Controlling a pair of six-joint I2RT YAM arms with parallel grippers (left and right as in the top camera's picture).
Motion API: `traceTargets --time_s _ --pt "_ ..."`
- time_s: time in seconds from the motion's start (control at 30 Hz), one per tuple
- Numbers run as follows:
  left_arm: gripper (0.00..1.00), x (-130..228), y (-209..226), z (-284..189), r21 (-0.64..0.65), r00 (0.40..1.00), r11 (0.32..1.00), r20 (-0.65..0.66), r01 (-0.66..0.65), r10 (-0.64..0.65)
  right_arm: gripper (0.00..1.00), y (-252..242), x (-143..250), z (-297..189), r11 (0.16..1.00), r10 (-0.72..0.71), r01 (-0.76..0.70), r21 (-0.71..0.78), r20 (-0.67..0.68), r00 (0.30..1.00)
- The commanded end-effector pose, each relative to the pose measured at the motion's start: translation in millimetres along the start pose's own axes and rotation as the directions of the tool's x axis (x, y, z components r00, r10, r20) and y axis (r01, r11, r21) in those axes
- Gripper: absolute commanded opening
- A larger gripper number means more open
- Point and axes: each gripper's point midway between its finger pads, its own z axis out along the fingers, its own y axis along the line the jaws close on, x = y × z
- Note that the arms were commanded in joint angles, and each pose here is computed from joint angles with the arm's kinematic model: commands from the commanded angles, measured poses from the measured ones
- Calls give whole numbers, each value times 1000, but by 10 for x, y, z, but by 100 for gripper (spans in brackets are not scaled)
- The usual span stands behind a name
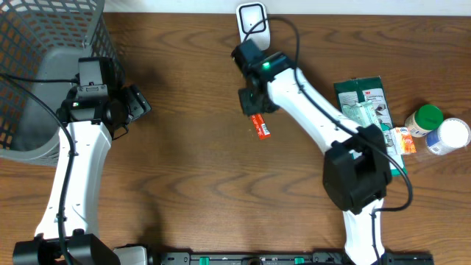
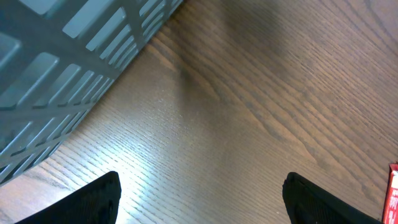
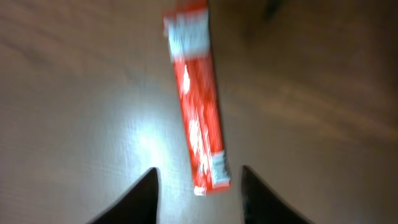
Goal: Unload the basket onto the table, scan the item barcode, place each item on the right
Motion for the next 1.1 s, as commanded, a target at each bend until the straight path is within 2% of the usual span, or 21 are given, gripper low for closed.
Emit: traceTargets --time_s 0.0,0.03,0.1,0.4,0.57,0.7,0.83,0.93,1.07 --pt "84 -51 36 -48 -8 1000 1000 21 17 -17 25 -140 -243 -26 997 77 -77 -7 83 994" --pt "84 -51 36 -48 -8 1000 1000 21 17 -17 20 -159 -288 11 995 97 -96 -10 96 991" --pt "84 -51 36 -48 -8 1000 1000 21 17 -17 1 -189 -352 99 990 140 -139 -16 111 984" --pt "84 -51 36 -48 -8 1000 1000 21 17 -17 1 -230 -426 666 949 314 -313 -23 94 945" --pt "84 -51 36 -48 -8 1000 1000 21 17 -17 1 -30 -251 928 948 311 -310 -72 -4 950" --pt "85 -51 36 -48 -8 1000 1000 21 17 -17 1 370 -151 857 961 102 -114 -252 -59 993" --pt "84 -51 36 -48 -8 1000 1000 21 17 -17 1 714 82 736 900 -133 85 -428 -85 987" --pt "84 -51 36 -48 -8 1000 1000 21 17 -17 2 682 430 703 890 -253 157 -427 -176 951" --pt "84 -51 36 -48 -8 1000 1000 21 17 -17 2 471 658 711 924 -285 189 -332 -270 920"
